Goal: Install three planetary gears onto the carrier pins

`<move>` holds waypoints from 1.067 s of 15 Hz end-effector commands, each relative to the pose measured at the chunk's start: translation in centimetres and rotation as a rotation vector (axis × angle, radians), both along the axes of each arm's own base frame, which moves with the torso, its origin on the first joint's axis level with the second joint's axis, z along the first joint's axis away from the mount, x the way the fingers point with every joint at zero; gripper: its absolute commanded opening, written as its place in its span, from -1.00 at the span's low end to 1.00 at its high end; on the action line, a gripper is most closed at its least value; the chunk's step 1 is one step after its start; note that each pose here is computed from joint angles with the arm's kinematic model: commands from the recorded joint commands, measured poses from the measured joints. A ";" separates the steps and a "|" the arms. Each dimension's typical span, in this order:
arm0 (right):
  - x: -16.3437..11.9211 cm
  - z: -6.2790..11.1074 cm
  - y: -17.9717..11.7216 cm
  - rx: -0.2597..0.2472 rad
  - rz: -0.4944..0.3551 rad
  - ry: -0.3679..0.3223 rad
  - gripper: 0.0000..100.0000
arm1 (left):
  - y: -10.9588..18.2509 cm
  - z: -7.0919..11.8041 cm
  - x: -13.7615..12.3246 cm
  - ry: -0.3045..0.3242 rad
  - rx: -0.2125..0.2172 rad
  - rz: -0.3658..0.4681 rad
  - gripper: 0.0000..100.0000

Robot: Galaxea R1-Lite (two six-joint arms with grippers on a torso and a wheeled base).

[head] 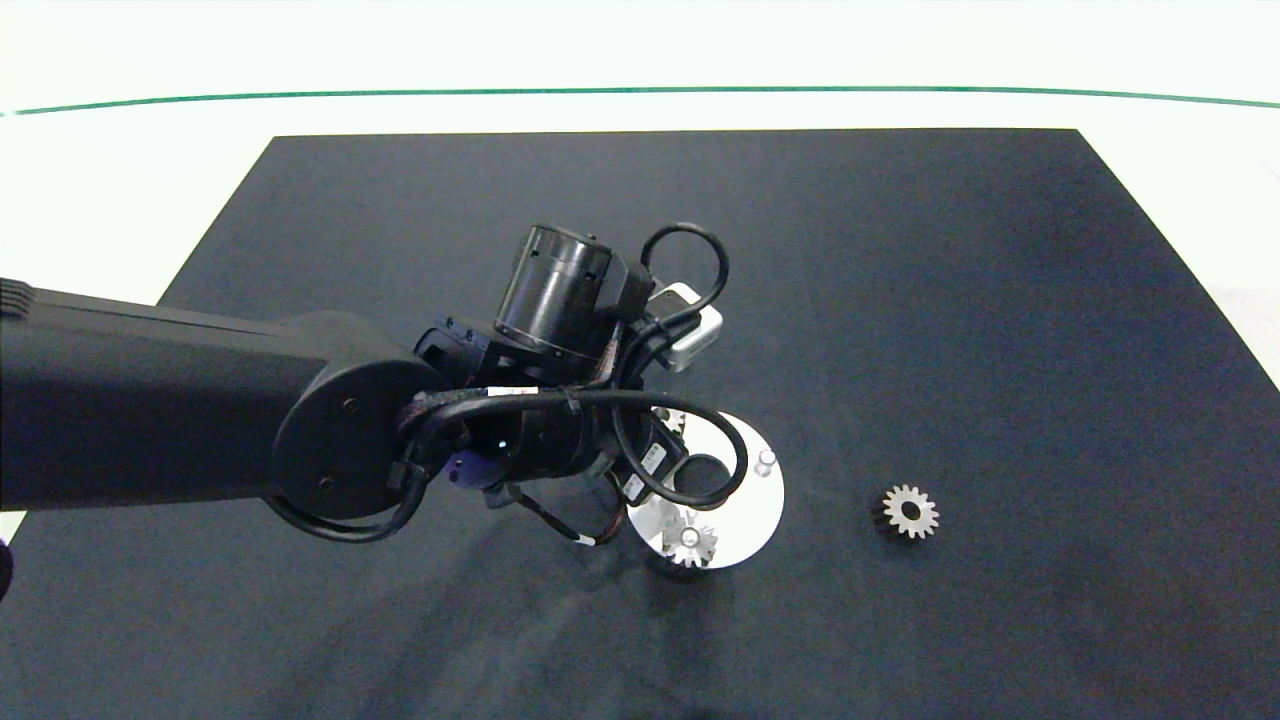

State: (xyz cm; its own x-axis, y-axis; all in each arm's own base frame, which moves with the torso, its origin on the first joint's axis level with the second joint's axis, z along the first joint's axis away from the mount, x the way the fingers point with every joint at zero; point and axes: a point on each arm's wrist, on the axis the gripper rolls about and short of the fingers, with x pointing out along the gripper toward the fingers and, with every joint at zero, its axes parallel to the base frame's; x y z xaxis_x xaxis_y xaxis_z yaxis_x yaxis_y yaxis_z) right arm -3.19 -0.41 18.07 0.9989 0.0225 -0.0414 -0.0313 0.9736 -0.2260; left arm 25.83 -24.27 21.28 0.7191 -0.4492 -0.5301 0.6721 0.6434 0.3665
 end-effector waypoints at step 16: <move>0.1 0.4 0.0 -0.001 0.005 0.001 1.00 | 3.1 3.2 -2.3 -0.021 -0.071 0.044 1.00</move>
State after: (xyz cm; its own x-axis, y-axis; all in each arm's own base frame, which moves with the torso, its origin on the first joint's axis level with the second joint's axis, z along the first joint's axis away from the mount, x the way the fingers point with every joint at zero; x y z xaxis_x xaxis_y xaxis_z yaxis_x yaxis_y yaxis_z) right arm -3.16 -0.40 18.31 0.9989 0.0265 -0.0395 -0.0348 0.9736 -0.2257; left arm 24.68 -22.92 22.62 0.7272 -0.4511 -0.5174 0.6583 0.6720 0.3393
